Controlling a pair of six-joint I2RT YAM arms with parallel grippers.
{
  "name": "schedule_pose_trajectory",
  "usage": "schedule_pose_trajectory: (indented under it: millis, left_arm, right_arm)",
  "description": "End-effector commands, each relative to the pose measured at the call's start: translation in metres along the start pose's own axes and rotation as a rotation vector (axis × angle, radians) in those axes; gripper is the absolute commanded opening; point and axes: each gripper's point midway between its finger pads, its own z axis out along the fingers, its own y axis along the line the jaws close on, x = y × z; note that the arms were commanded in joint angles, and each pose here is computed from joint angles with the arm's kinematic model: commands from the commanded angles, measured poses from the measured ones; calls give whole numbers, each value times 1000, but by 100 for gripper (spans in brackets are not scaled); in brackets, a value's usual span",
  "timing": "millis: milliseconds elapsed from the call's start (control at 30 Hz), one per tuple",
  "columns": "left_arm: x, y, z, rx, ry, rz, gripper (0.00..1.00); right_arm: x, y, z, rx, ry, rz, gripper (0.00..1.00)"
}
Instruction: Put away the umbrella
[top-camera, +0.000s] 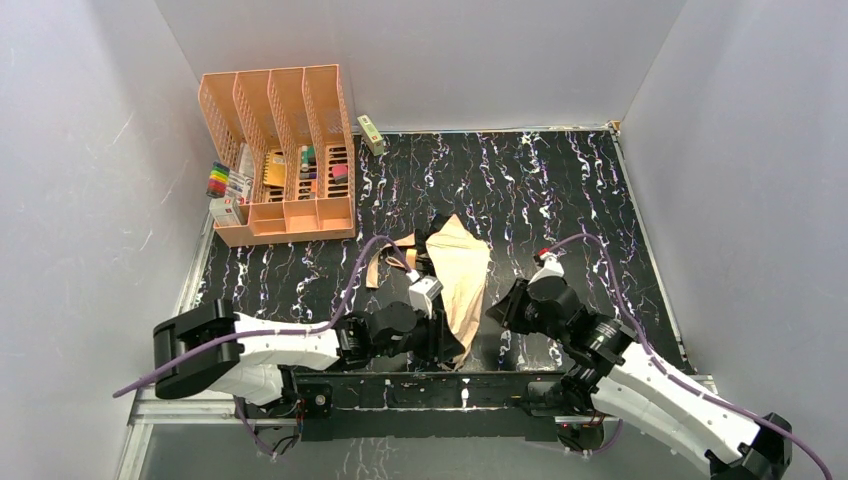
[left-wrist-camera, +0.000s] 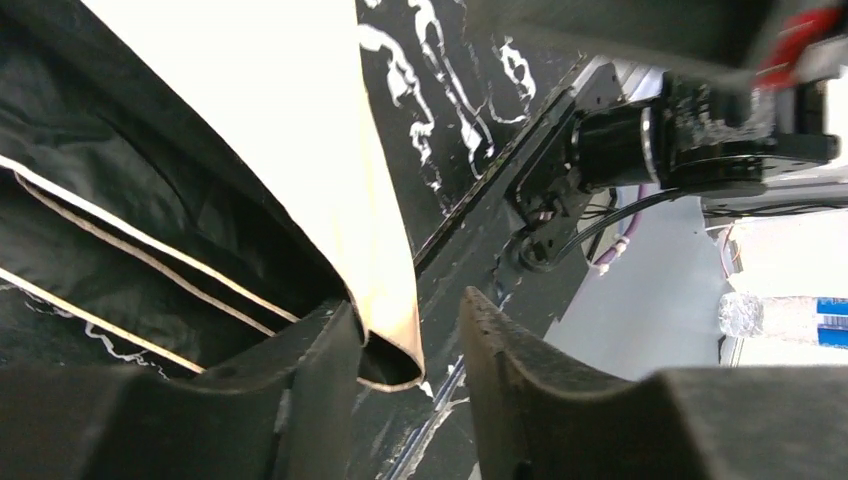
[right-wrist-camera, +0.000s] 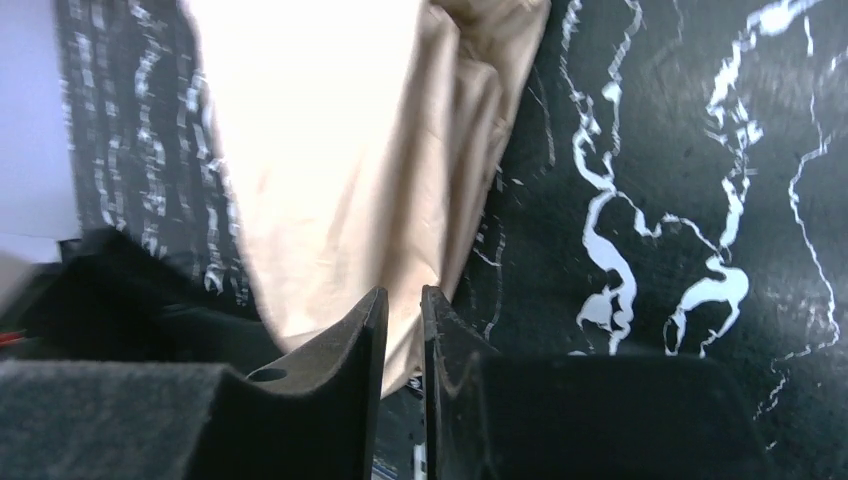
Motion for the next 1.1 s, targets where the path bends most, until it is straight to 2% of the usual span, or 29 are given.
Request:
schedule_pose_trajectory:
  millis: [0, 100, 167, 233, 333, 533, 633, 833, 1067]
  left_arm:
    - [11, 4, 7, 4, -26, -9, 44]
    - [21, 15, 8, -23, -15, -18, 57]
    - [27, 20, 9, -37, -2, -24, 60]
    - [32, 23, 11, -44, 9, -25, 60]
    - [40, 27, 14, -55, 30, -24, 55]
    - [50, 30, 17, -62, 48, -31, 51]
    - [53, 32, 16, -67, 50, -34, 52]
    - [56, 31, 15, -65, 52, -31, 53]
    - [45, 26, 10, -73, 25, -15, 63]
  right_arm:
    - [-41, 40, -25, -125, -139, -70, 27]
    - [-52, 68, -30, -237, -167, -115, 29]
    - [-54, 83, -28, -287, -161, -130, 29]
    - [-54, 88, -18, -284, -140, -130, 29]
    - [-54, 92, -2, -254, -109, -129, 23]
    - [-35, 109, 30, -299, 18, -167, 16]
    - [-18, 97, 44, -264, 96, -149, 12]
    - [11, 55, 68, -167, 132, -60, 0]
    - [42, 9, 88, -41, 197, -35, 0]
